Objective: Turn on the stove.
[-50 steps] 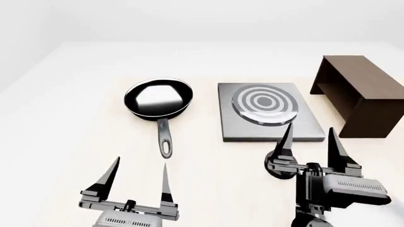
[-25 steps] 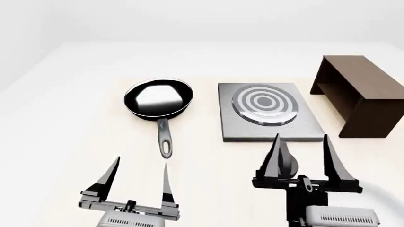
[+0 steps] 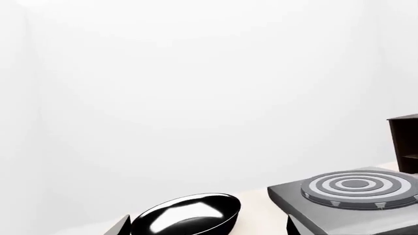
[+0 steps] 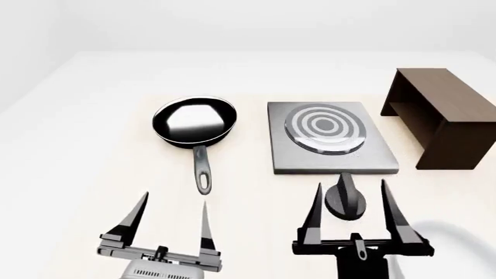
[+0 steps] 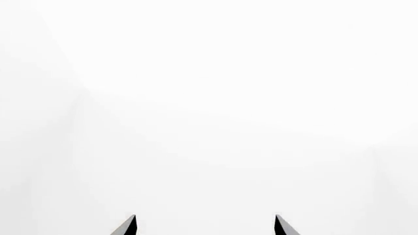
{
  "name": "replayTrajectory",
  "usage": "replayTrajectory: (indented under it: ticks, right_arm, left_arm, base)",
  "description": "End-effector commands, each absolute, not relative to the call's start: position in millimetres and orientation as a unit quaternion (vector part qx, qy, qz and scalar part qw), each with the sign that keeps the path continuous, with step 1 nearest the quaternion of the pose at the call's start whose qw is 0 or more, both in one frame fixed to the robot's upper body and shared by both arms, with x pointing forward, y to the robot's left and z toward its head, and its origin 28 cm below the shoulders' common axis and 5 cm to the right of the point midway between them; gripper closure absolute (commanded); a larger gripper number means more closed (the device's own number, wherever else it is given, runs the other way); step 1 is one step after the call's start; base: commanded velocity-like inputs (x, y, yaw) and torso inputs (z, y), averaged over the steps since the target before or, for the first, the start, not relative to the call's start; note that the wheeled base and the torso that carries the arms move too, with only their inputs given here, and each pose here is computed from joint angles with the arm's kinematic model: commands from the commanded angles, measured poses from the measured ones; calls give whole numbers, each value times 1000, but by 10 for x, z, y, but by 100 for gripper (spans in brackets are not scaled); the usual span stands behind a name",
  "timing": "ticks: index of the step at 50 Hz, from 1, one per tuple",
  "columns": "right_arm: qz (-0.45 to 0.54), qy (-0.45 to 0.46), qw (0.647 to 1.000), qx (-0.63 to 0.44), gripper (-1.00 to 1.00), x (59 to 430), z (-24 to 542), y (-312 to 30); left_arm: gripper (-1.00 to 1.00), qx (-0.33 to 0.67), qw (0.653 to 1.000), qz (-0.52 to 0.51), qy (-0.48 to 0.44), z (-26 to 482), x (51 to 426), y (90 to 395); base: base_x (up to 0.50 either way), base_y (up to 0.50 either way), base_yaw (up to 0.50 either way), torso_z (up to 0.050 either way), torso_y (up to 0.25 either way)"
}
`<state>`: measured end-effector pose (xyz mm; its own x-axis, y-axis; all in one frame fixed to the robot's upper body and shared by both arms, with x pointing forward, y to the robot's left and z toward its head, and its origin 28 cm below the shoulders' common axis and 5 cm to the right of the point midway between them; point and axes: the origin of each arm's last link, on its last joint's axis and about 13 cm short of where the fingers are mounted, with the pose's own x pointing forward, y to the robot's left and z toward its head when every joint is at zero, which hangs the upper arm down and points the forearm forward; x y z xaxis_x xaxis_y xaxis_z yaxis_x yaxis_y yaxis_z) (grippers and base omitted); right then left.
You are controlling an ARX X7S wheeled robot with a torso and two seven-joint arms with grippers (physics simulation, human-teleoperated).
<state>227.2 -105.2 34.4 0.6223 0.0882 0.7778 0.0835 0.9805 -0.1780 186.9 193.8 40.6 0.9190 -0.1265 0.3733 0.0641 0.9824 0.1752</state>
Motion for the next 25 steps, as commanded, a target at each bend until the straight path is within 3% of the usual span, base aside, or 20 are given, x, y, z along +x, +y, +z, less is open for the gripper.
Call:
replayTrajectory:
  ticks: [1, 25]
  right_arm:
    - [18, -450, 887, -99, -100, 2188, 407, -1004]
    - [22, -473, 876, -91, -100, 2104, 664, -971]
  left_arm:
    - [-100, 86, 975, -56, -199, 389, 1878, 1941]
    - [-100, 93, 971, -61, -212, 445, 1834, 1915]
  base:
    - [0, 0, 0, 0, 0]
    - [0, 0, 0, 0, 0]
